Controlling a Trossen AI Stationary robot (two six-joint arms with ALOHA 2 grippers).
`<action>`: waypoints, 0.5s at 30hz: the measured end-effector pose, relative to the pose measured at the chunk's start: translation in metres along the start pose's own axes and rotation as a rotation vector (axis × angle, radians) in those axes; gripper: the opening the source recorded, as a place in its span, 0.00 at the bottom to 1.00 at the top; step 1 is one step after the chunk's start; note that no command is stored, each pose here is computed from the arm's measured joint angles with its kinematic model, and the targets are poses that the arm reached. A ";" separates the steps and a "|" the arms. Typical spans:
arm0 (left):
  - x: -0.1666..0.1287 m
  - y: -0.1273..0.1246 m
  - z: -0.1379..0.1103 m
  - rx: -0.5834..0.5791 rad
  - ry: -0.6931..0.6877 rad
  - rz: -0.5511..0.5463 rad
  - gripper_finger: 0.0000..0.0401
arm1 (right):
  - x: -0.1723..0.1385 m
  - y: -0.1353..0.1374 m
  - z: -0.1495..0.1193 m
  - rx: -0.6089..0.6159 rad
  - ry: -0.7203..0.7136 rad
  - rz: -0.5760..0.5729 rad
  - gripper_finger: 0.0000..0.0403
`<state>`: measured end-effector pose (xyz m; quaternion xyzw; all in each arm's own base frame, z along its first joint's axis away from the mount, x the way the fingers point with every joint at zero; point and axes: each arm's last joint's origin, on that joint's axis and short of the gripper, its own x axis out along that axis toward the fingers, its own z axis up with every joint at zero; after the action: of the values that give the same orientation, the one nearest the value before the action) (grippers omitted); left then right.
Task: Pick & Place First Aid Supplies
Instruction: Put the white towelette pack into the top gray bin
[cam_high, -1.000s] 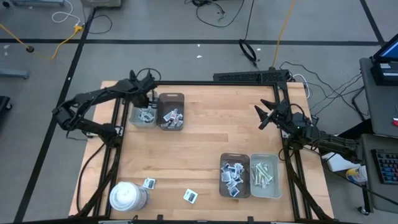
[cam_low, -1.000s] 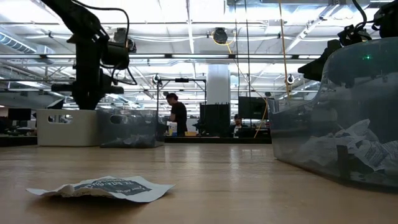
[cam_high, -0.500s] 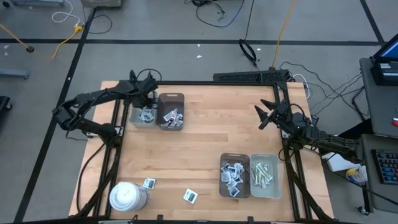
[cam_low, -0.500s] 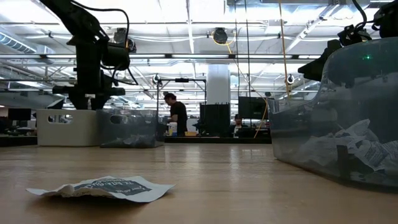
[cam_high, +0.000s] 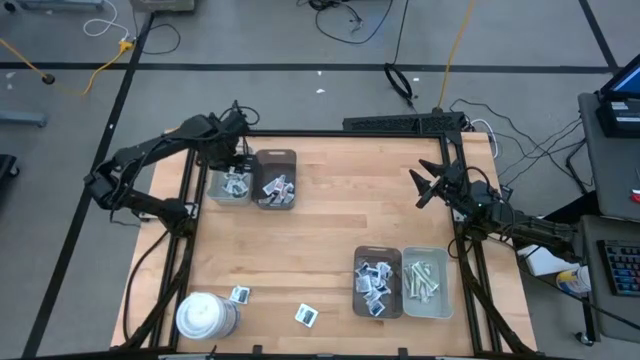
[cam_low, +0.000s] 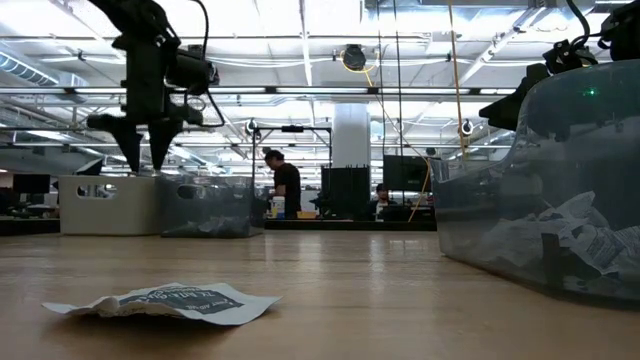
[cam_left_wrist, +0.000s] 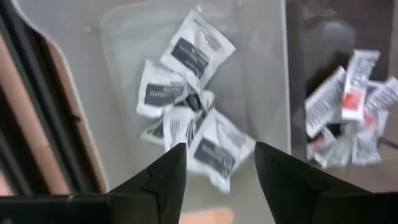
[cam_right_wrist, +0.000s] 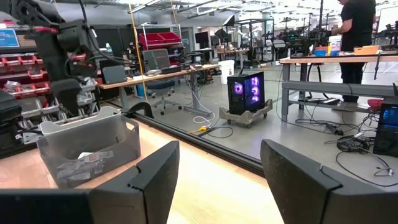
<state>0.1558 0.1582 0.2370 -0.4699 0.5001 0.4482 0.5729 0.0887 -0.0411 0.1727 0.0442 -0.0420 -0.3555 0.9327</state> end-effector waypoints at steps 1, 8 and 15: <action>-0.004 0.000 0.000 0.008 0.010 -0.002 0.47 | 0.000 0.000 0.000 0.000 0.000 0.000 0.55; -0.031 -0.001 -0.001 0.070 0.049 0.018 0.41 | 0.000 0.000 0.000 0.000 0.001 0.000 0.55; -0.032 -0.006 -0.005 0.202 0.082 -0.032 0.39 | 0.000 0.000 0.000 0.000 0.000 0.000 0.55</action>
<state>0.1574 0.1513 0.2691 -0.4356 0.5584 0.3665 0.6034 0.0887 -0.0411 0.1727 0.0442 -0.0419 -0.3555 0.9327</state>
